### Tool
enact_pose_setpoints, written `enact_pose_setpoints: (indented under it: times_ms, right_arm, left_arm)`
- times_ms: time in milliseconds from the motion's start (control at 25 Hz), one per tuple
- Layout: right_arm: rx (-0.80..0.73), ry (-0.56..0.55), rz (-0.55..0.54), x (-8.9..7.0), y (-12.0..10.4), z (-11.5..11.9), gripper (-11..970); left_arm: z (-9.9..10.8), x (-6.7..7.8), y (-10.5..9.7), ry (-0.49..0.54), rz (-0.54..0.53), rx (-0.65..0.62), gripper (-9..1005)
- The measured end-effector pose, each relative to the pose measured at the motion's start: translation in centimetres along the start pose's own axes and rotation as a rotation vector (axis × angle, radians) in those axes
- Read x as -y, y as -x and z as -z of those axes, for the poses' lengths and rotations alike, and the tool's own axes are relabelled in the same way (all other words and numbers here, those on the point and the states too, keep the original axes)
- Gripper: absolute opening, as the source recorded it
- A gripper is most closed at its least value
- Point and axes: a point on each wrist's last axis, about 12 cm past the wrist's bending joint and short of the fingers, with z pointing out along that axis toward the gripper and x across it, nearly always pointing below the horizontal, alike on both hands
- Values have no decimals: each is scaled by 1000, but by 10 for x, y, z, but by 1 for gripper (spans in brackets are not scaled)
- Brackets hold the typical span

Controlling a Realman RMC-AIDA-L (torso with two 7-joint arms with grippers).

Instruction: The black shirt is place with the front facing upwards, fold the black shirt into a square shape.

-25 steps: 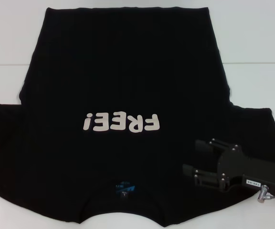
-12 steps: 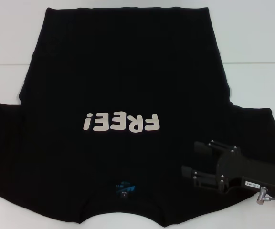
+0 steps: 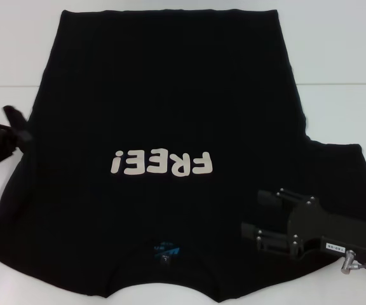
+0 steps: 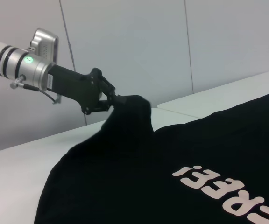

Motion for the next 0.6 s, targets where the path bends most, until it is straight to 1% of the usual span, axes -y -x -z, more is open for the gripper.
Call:
enact_pose_setpoints:
  times_ms: [120,240,440,600]
  right_arm:
    - [1,3,-4,-1,-1,0,825]
    - [1,3,-8,-2,-1,0,825]
    - [2,3,-9,-2,-2,0,825]
    - [2,4,-8,-2,-1,0,825]
  left_arm:
    - [-7,-2,-8,-4,17,-12,93]
    - [-13,-7,-18,-10,49,-16,104]
    - [-22,-12,-36,-76,58,-17,123]
    - [-22,-14,-43,-93,59,-31,273]
